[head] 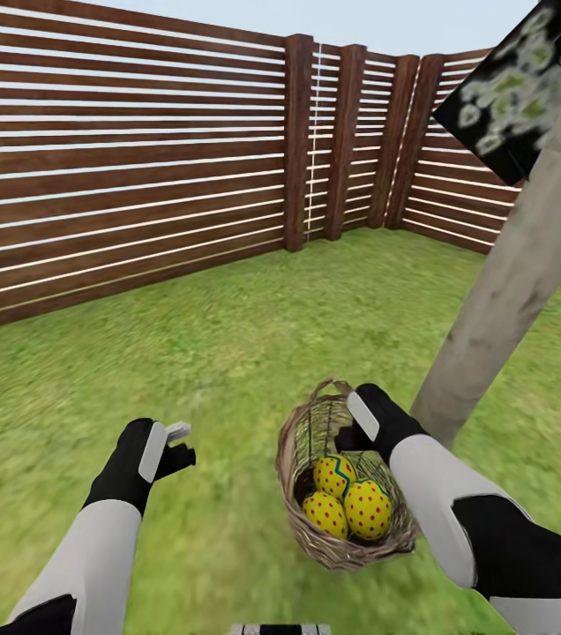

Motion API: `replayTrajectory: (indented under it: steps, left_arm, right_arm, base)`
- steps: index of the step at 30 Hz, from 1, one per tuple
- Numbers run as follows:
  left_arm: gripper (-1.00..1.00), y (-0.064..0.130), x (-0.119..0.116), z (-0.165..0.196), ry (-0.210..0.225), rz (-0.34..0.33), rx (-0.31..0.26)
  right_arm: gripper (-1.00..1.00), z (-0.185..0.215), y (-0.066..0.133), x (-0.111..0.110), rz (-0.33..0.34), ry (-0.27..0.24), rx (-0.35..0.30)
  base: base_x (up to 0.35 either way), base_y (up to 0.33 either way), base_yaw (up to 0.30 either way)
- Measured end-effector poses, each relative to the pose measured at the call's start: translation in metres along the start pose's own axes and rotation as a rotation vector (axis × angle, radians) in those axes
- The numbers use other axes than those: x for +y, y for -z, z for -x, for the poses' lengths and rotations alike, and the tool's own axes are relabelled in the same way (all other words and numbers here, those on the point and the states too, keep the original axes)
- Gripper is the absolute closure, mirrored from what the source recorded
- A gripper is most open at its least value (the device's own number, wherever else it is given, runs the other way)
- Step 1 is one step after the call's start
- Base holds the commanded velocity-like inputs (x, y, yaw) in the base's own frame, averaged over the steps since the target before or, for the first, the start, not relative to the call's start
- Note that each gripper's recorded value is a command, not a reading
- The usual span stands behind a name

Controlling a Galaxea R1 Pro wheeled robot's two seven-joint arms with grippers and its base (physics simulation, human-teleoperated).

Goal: Take the three Easter eggs out of the wicker basket on the lawn in the garden, then place them on the lawn next to a single tree (choose any tree) so that all three eggs are next to the same tree and none are left in the basket.

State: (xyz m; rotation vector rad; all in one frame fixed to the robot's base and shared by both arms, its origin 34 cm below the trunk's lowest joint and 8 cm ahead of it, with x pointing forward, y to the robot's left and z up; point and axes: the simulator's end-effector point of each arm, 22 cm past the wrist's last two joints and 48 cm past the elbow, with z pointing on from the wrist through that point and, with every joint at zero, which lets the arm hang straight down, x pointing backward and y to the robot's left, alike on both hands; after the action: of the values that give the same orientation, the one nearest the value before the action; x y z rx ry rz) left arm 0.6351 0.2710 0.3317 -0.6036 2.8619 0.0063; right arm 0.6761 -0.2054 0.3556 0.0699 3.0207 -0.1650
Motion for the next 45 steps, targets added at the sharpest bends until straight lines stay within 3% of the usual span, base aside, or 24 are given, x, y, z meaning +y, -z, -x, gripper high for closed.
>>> replayTrajectory:
  steps: [9, 14, 29, 45]
  left_arm:
    - [-1.00, -0.019, 0.003, -0.011, -0.001, 0.013, 0.033]
    - [-1.00, -0.019, 0.003, -0.011, -0.001, 0.013, 0.035]
    - [-1.00, -0.051, 0.009, -0.030, -0.002, 0.035, 0.092]
    - [-1.00, -0.057, 0.010, -0.035, -0.003, 0.037, 0.105]
  right_arm:
    - [-1.00, 0.004, -0.015, -0.002, -0.001, -0.006, 0.002]
    - [-1.00, 0.007, -0.015, -0.002, -0.001, -0.011, -0.009]
    - [-1.00, -0.004, -0.051, -0.001, -0.008, -0.013, 0.033]
    - [-1.00, -0.004, -0.063, -0.036, -0.049, -0.039, 0.044]
  base:
    - [0.000, 0.000, 0.000]
    - [0.000, 0.000, 0.000]
    - [0.000, 0.000, 0.000]
    - [0.000, 0.000, 0.000]
